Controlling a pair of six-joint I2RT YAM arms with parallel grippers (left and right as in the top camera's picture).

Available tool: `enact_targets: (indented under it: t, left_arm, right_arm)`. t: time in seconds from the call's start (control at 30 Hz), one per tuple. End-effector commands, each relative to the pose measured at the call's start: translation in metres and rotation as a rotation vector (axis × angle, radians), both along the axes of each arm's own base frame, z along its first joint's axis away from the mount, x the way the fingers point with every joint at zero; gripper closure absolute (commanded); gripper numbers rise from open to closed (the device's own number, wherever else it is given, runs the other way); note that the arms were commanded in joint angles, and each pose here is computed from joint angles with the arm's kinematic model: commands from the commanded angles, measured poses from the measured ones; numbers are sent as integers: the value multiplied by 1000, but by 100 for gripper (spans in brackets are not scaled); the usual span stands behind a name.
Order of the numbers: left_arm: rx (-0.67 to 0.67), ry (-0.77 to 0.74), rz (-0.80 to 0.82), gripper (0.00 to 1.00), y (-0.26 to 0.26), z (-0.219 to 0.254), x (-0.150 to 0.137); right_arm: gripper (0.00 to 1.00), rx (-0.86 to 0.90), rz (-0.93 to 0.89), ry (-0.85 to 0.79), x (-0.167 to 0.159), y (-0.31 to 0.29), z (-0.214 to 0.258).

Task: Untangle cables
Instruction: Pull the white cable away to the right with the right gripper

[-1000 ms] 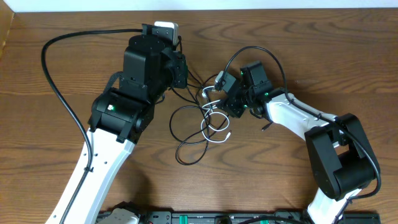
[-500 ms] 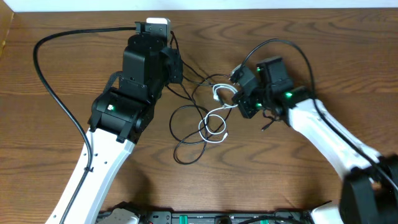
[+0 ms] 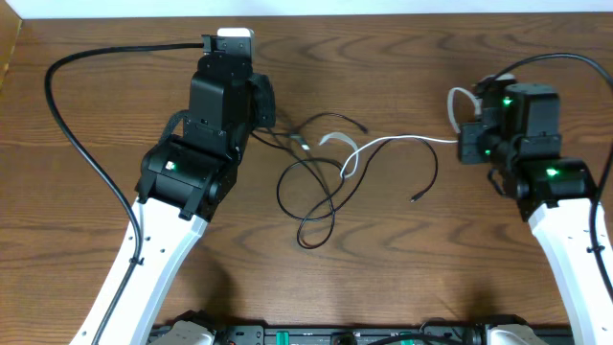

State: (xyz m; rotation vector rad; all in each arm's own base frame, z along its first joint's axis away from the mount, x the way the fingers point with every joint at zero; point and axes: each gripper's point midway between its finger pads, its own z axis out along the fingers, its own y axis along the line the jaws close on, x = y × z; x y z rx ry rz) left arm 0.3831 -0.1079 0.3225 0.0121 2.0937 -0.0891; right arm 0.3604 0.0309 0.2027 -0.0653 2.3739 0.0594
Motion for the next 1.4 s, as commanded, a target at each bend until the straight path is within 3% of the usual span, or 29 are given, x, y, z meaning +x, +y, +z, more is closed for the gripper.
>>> enact_targets:
  t: [0.0, 0.23, 0.5, 0.87, 1.0, 1.23, 1.37]
  left_arm:
    - [29, -13, 38, 92, 9, 5, 0]
    - [33, 37, 23, 92, 8, -7, -6]
    - [-52, 155, -115, 93, -19, -28, -23]
    - [-65, 272, -177, 92, -30, -54, -33]
    - [-64, 278, -177, 93, -31, -56, -32]
    - [-63, 279, -177, 93, -31, -56, -32]
    - [-63, 280, -177, 93, -31, -57, -33]
  right_arm:
    - [99, -97, -212, -37, 2, -57, 11]
    - [99, -143, -421, -182, 11, -124, 66]
    - [99, -174, -578, -468, 15, -173, 173]
    - [99, -319, -802, -677, -5, -225, 233]
    - [99, -355, -777, -588, -4, -225, 214]
    - [99, -377, -733, -246, 10, -232, 121]
    - [99, -360, -756, -166, 16, -242, 91]
